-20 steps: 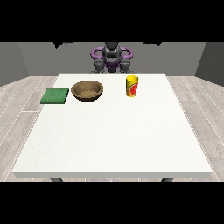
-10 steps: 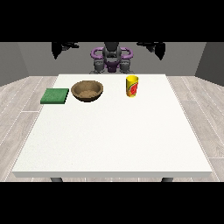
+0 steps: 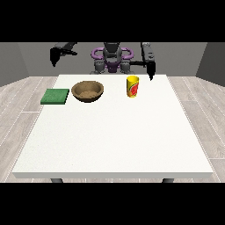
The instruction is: Pick the cup and pour the ball into the bowl, then pick the bowl and place it on the pad
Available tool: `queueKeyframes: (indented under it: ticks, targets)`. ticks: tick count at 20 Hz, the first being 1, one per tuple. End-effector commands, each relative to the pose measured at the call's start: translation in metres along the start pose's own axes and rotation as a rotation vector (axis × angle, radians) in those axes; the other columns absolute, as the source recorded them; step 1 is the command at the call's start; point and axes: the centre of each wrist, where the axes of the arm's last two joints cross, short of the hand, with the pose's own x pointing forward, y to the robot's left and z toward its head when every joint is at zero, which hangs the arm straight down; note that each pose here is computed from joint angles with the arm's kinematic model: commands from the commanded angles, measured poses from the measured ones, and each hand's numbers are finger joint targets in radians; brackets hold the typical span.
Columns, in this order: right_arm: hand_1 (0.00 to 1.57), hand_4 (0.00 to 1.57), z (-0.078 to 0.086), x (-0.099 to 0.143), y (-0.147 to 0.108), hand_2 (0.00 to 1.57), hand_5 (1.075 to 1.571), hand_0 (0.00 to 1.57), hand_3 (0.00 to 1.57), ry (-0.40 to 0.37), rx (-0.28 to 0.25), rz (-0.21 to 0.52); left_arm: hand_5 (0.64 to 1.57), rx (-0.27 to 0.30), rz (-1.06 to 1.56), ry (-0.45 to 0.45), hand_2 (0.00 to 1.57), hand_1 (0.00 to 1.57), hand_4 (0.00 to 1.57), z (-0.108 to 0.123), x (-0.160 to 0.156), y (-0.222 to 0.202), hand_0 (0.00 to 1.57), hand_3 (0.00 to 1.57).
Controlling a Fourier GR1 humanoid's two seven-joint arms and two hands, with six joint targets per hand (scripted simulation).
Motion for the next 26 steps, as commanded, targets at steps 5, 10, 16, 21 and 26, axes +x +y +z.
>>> queueKeyframes:
  ticks: [5, 10, 16, 21, 26]
  targets:
    - [0.00, 0.00, -0.007, -0.002, -0.007, 0.00, 1.570, 0.00, 0.00, -0.084, 0.025, -0.011, 1.519, 0.034, -0.041, -0.046, 0.00, 0.00, 0.00, 0.007, -0.050, -0.013, 0.00, 0.00]
    - [0.00, 0.00, -0.015, -0.006, 0.000, 0.00, 1.571, 0.00, 0.00, -0.082, 0.038, -0.020, 1.519, 0.042, -0.053, -0.037, 0.00, 0.00, 0.00, -0.017, -0.063, -0.024, 0.00, 0.00]
    - [0.00, 0.00, -0.029, 0.004, 0.002, 0.00, 1.571, 0.00, 0.00, -0.111, 0.043, -0.031, 1.521, 0.068, -0.056, -0.077, 0.00, 0.00, 0.00, -0.020, -0.078, -0.022, 0.00, 0.00]
    - [0.00, 0.00, -0.020, -0.016, -0.014, 0.00, 1.571, 0.00, 0.00, -0.100, 0.046, -0.006, 1.527, 0.072, -0.049, -0.065, 0.00, 0.00, 0.00, -0.042, -0.070, -0.024, 0.00, 0.00]
    - [0.00, 0.00, -0.028, -0.002, -0.015, 0.00, 1.570, 0.00, 0.00, -0.118, 0.035, 0.006, 1.268, 0.038, -0.346, -0.141, 1.57, 1.29, 1.40, 0.000, -0.091, -0.032, 1.29, 1.57]
